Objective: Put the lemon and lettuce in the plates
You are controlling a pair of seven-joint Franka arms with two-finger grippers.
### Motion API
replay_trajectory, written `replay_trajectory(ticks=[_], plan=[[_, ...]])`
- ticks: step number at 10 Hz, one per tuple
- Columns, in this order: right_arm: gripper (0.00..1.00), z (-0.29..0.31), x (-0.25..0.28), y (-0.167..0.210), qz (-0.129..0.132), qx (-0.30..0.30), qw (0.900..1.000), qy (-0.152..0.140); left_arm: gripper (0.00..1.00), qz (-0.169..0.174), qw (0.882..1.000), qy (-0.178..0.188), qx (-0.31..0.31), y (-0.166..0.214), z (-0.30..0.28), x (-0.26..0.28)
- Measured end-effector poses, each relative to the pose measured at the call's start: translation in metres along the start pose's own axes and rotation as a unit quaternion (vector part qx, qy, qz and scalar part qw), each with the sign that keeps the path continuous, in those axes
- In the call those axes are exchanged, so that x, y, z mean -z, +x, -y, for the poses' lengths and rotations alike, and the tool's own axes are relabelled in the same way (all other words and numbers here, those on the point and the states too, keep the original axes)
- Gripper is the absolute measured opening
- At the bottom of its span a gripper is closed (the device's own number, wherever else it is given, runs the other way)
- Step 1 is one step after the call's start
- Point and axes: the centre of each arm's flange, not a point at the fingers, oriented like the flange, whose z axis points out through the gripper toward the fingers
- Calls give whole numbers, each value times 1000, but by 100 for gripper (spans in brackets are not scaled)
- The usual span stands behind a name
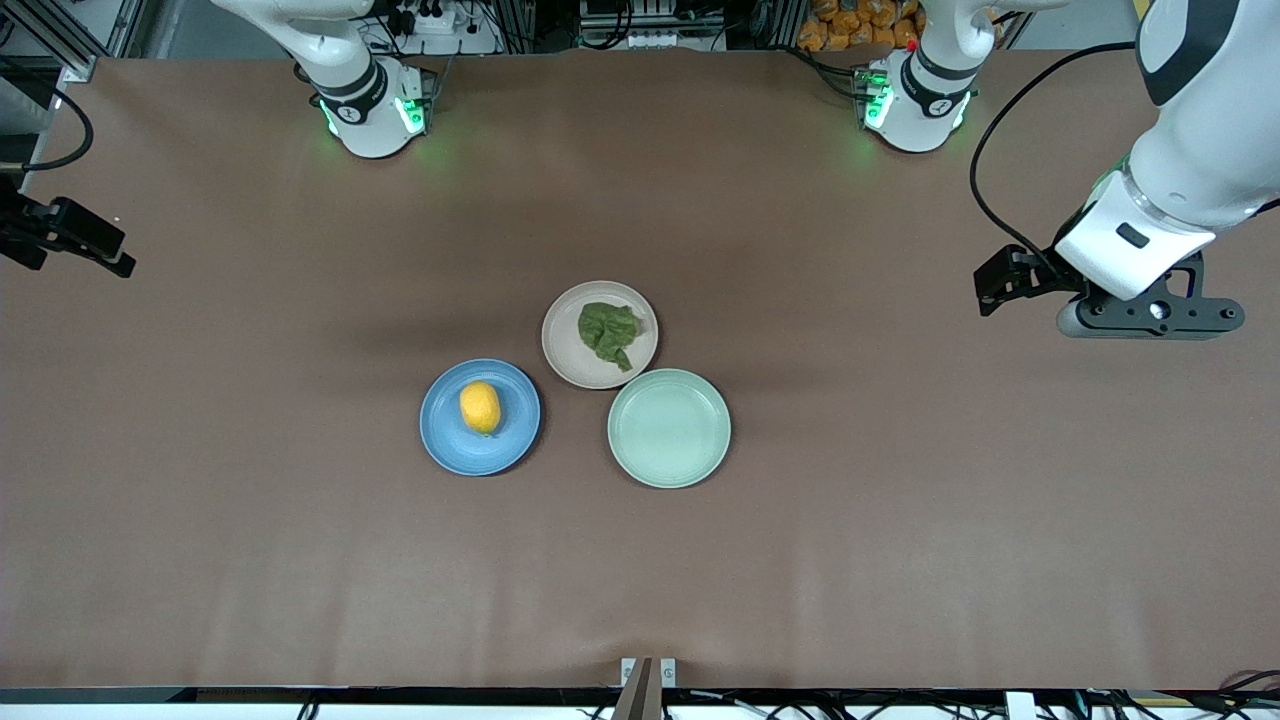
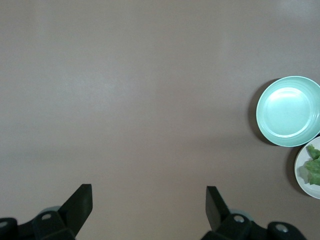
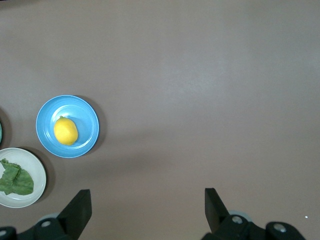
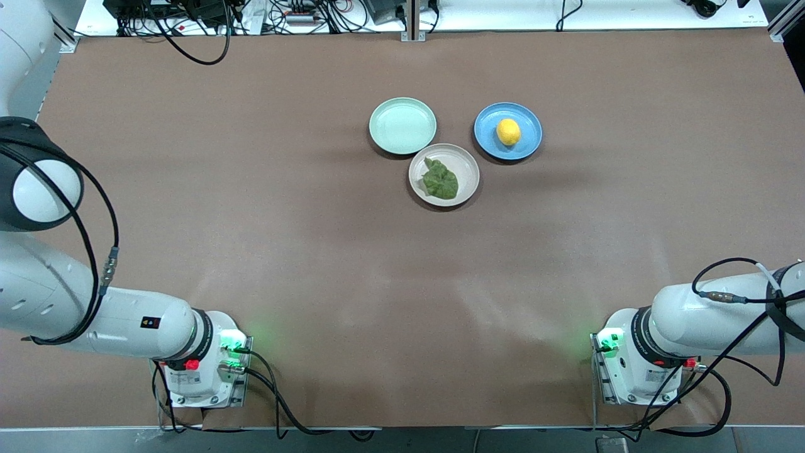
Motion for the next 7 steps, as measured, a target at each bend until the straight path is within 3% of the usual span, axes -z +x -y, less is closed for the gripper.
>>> replay_trajectory(ticks=[7], plan=[[100, 0, 0, 0, 0, 0, 1000, 0, 100, 0, 1000, 0, -2, 0, -2, 0]])
